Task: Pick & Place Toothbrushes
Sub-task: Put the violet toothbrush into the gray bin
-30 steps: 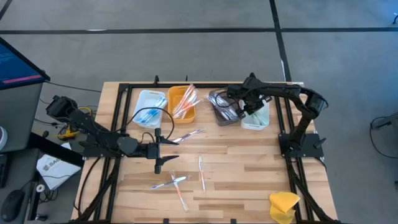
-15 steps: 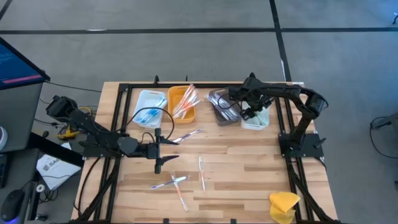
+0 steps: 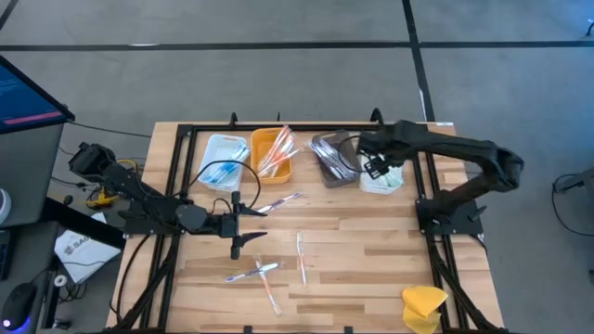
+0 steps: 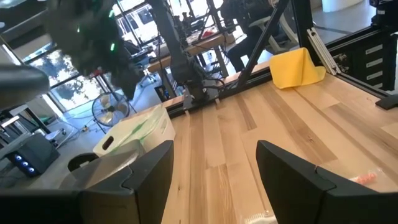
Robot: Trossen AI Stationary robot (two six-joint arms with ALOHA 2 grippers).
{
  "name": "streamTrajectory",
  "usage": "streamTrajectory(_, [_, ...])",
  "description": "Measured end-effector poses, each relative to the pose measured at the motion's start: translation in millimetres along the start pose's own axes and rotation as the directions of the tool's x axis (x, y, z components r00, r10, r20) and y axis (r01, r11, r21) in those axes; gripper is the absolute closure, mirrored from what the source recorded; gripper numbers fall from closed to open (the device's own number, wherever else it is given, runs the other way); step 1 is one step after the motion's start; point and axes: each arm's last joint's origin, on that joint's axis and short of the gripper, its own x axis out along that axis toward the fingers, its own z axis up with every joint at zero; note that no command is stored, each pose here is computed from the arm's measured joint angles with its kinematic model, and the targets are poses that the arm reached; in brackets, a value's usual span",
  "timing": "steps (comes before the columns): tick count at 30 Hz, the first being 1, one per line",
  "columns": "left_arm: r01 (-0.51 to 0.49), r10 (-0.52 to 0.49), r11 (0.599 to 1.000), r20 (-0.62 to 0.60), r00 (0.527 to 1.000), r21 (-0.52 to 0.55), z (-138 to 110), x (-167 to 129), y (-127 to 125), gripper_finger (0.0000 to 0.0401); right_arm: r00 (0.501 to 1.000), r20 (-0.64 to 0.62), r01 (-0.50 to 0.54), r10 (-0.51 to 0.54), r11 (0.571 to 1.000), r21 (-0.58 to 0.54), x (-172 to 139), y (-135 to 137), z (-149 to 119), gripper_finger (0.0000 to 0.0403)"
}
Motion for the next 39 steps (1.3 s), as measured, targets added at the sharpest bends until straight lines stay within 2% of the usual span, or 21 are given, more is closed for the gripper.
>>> streamTrajectory(4, [0.000,0.000,1.000,-0.001,1.000,0.001,0,0,0,0.0179,0.982,0.142,-0.133,0.128,0.991,0.023,-32,-5,-33,0.0138])
streamTrajectory(8, [0.003,-0.003,1.000,-0.006,1.000,-0.014,-1,0,0,0.0179,0.921,0.284,-0.279,0.267,0.960,0.003,-52,-5,-73,0.0138])
streamTrajectory(11, [0.020,-0.021,0.999,-0.034,0.999,-0.028,-4,0,-2,0.0179,0.849,0.368,-0.403,0.380,0.915,-0.015,-57,-1,-101,0.0138])
streamTrajectory(14, [0.099,-0.099,0.995,-0.058,0.993,-0.010,-8,-1,-5,0.0179,0.759,0.425,-0.517,0.493,0.853,-0.068,-55,11,-125,0.0138])
streamTrajectory(18, [0.245,-0.245,0.969,-0.060,0.968,0.000,-11,-2,-10,0.0179,0.624,0.465,-0.592,0.628,0.768,-0.243,-50,36,-150,0.0138])
streamTrajectory(21, [0.310,-0.310,0.951,-0.040,0.950,-0.003,-10,-3,-12,0.0179,0.525,0.476,-0.586,0.705,0.706,-0.398,-47,59,-164,0.0138])
streamTrajectory(25, [0.314,-0.314,0.949,-0.020,0.949,-0.009,-7,-5,-10,0.0179,0.397,0.518,-0.548,0.758,0.649,-0.528,-48,88,-173,0.0138])
streamTrajectory(29, [0.302,-0.302,0.953,-0.011,0.953,-0.015,-5,-6,-8,0.0179,0.312,0.528,-0.504,0.790,0.608,-0.614,-49,122,-176,0.0138])
streamTrajectory(31, [0.291,-0.291,0.956,-0.019,0.956,-0.025,-6,-6,-8,0.0179,0.288,0.531,-0.458,0.797,0.602,-0.654,-47,139,-178,0.0138])
streamTrajectory(34, [0.254,-0.255,0.967,-0.030,0.967,-0.026,-6,-5,-7,0.0179,0.264,0.556,-0.363,0.788,0.616,-0.700,-39,164,-175,0.0138])
streamTrajectory(37, [0.216,-0.217,0.976,-0.038,0.975,-0.026,-6,-6,-5,0.0179,0.271,0.591,-0.273,0.760,0.650,-0.710,-33,185,-160,0.0138])
streamTrajectory(39, [0.203,-0.204,0.979,-0.020,0.979,-0.034,-2,-8,-2,0.0179,0.293,0.613,-0.224,0.734,0.676,-0.702,-30,199,-146,0.0138])
